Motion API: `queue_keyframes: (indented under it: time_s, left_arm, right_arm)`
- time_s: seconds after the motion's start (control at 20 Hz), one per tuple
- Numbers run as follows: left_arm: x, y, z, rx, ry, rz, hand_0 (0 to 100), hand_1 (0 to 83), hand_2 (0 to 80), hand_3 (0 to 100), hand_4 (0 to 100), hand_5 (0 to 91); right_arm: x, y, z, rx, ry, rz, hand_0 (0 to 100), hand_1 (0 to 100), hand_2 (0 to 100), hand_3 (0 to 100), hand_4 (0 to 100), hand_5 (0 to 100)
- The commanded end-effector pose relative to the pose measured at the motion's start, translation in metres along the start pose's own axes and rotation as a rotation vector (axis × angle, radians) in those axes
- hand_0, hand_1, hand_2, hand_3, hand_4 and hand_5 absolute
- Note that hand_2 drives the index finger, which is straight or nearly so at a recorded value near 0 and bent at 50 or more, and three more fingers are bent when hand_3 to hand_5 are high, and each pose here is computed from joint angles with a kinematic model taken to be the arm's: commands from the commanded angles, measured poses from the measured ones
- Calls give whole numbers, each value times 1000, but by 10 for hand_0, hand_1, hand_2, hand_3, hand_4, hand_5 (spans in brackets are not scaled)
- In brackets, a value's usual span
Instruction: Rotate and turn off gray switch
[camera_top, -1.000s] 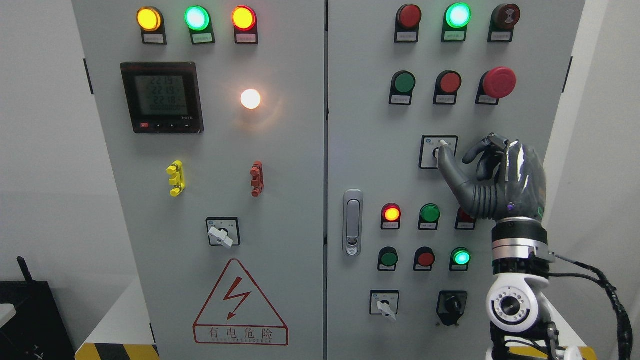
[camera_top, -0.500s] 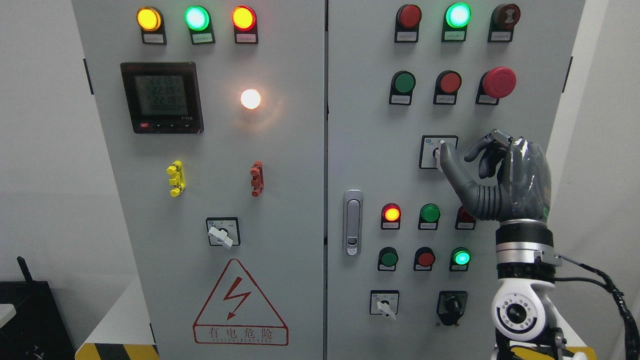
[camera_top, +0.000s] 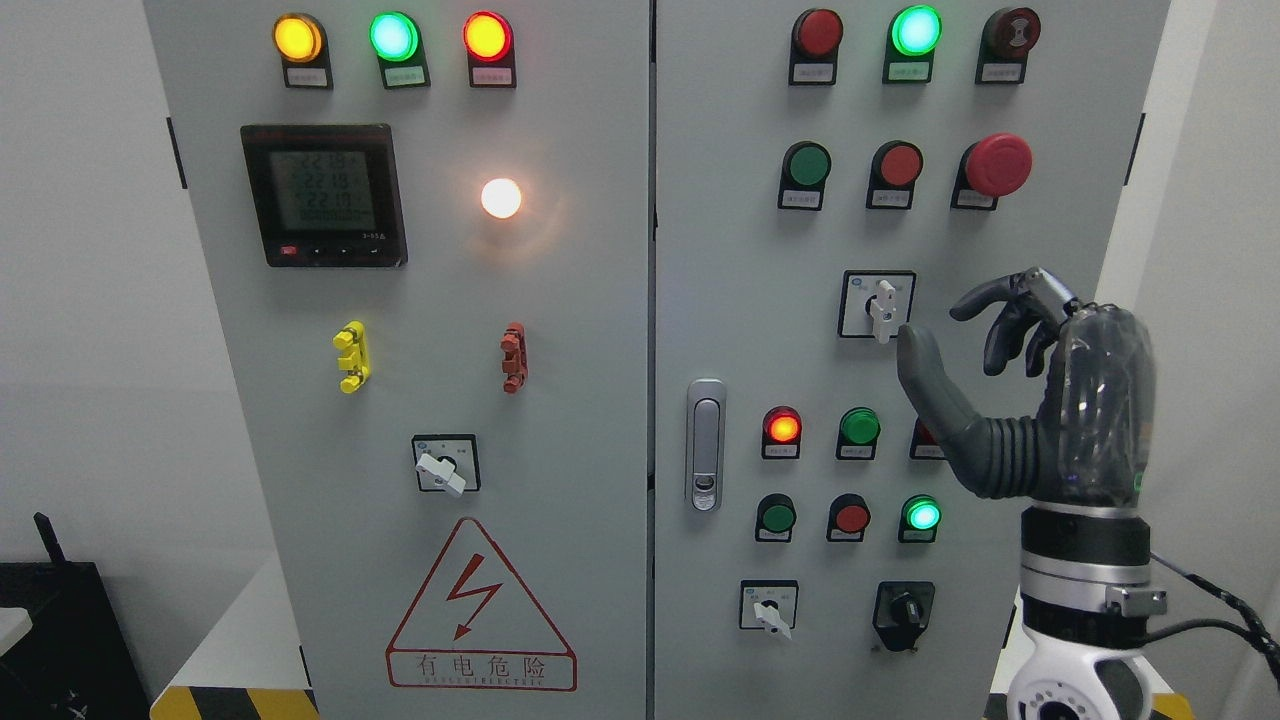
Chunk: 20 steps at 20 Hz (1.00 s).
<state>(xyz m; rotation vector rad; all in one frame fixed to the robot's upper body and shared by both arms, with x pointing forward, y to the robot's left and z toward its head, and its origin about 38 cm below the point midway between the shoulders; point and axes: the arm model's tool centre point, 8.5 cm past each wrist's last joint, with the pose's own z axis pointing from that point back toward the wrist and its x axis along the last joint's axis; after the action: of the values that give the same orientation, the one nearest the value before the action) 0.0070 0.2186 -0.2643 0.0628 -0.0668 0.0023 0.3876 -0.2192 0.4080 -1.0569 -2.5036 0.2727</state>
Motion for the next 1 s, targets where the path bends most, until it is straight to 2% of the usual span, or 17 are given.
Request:
queue_keyframes:
  time_s: [0.0, 0.05, 0.1, 0.15, 0.2, 0.6, 0.8, 0.95]
  left_arm:
    - [15, -1, -1, 0, -33, 29, 120, 389, 0, 0, 0, 0]
    - [15, 0, -1, 1, -33, 27, 120, 389, 0, 0, 0, 0]
    - [15, 0, -1, 1, -33, 29, 120, 389, 0, 0, 0, 0]
    - [15, 0, -1, 1, -33, 27, 120, 389, 0, 0, 0, 0]
    - [15, 0, -1, 1, -33, 29, 120, 389, 0, 0, 0, 0]
    - [15, 0, -1, 1, -33, 29, 120, 389, 0, 0, 0, 0]
    - [15, 0, -1, 1, -33, 29, 120, 389, 0, 0, 0, 0]
    - [15, 0, -1, 1, -33, 29, 120, 389, 0, 0, 0, 0]
  right_arm:
    - [3, -24, 28, 57, -95, 85, 192, 309, 249, 384, 242, 113]
    - [2, -25, 32, 73, -99, 97, 192, 308, 179, 225, 93, 0]
    - [0, -26, 35, 87, -102, 108, 195, 302, 116, 122, 0, 0]
    - [-1, -28, 37, 104, -106, 120, 201, 277, 23, 4, 0, 0]
    - [-3, -28, 39, 124, -110, 133, 187, 268, 0, 0, 0, 0]
    - [-11, -28, 58, 237, -115, 178, 132, 247, 0, 0, 0, 0]
    - [-12, -27, 59, 245, -109, 181, 126, 243, 0, 0, 0, 0]
    - [-13, -24, 60, 282, -106, 183, 123, 244, 0, 0, 0, 0]
